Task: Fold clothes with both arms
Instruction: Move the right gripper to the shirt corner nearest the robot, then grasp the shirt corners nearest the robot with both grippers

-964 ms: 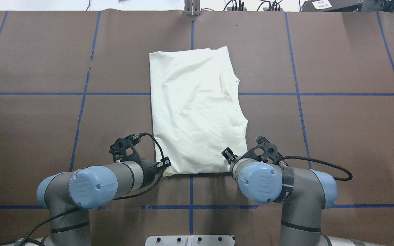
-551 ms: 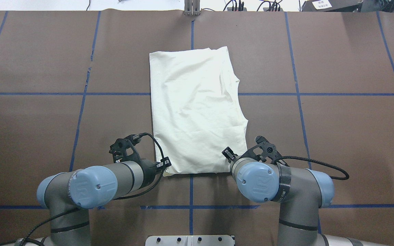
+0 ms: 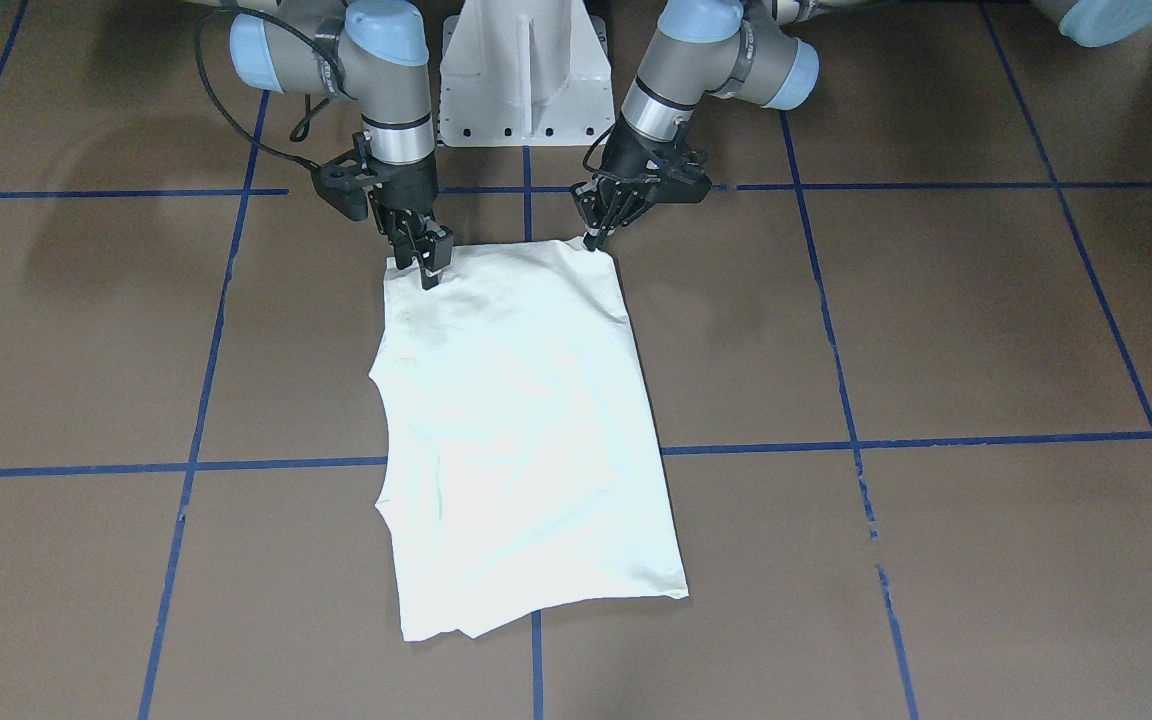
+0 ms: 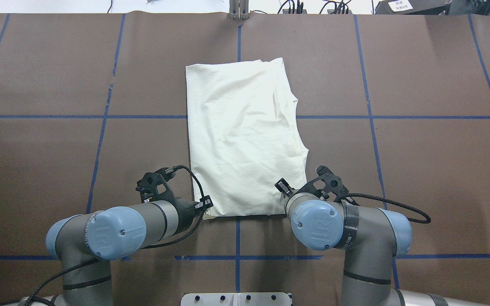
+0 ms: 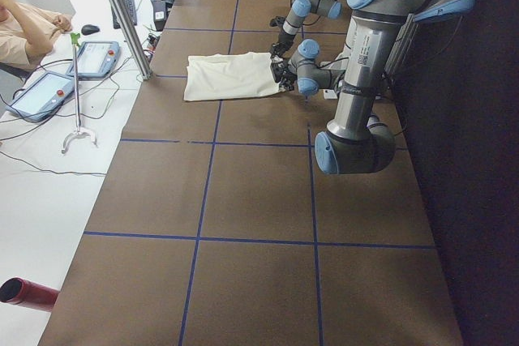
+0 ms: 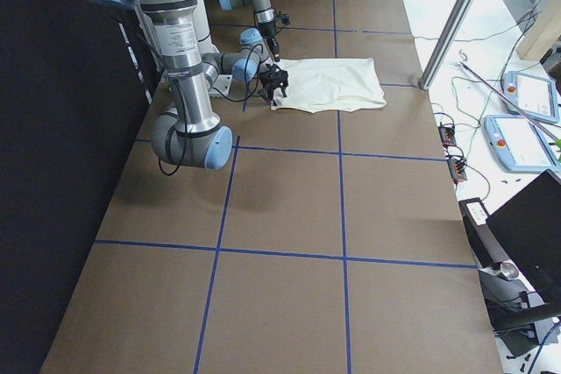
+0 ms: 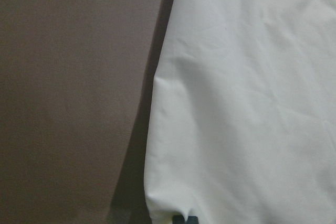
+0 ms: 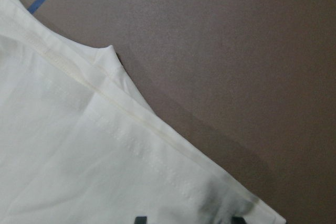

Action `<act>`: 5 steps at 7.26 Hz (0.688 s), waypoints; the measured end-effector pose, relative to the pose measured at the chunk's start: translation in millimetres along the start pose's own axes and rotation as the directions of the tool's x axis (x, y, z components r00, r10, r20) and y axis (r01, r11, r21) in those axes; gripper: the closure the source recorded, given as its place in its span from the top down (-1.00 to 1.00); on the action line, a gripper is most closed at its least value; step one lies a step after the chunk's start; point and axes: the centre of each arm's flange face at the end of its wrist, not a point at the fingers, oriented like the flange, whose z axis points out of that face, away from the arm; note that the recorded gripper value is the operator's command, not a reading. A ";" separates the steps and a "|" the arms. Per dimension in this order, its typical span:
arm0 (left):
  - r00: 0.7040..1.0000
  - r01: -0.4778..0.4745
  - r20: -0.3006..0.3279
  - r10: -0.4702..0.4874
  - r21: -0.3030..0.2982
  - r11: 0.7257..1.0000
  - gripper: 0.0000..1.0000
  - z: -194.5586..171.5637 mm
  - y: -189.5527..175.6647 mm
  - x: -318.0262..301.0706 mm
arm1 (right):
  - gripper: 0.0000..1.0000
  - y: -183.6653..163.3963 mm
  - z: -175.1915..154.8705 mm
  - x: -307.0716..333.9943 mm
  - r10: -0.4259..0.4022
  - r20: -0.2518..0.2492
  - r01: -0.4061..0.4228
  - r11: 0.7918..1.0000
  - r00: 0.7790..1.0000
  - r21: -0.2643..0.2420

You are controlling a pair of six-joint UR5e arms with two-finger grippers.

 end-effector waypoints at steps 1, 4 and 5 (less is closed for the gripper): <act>1.000 0.000 0.000 0.000 0.000 1.000 -1.00 0.0 0.1 0.0 | -0.99 3.5 3.1 -7.6 0.008 0.005 -0.008 1.000 1.000 0.007; 1.000 0.000 -0.001 0.000 -0.001 1.000 -1.00 0.0 0.6 0.2 | -1.00 3.6 1.3 -19.7 0.033 0.019 -0.034 0.999 0.999 0.010; 1.000 -0.001 -0.002 0.001 -0.002 1.000 -1.00 -0.1 1.1 0.8 | -1.00 2.8 0.6 -19.6 0.035 0.020 -0.036 0.999 0.999 0.010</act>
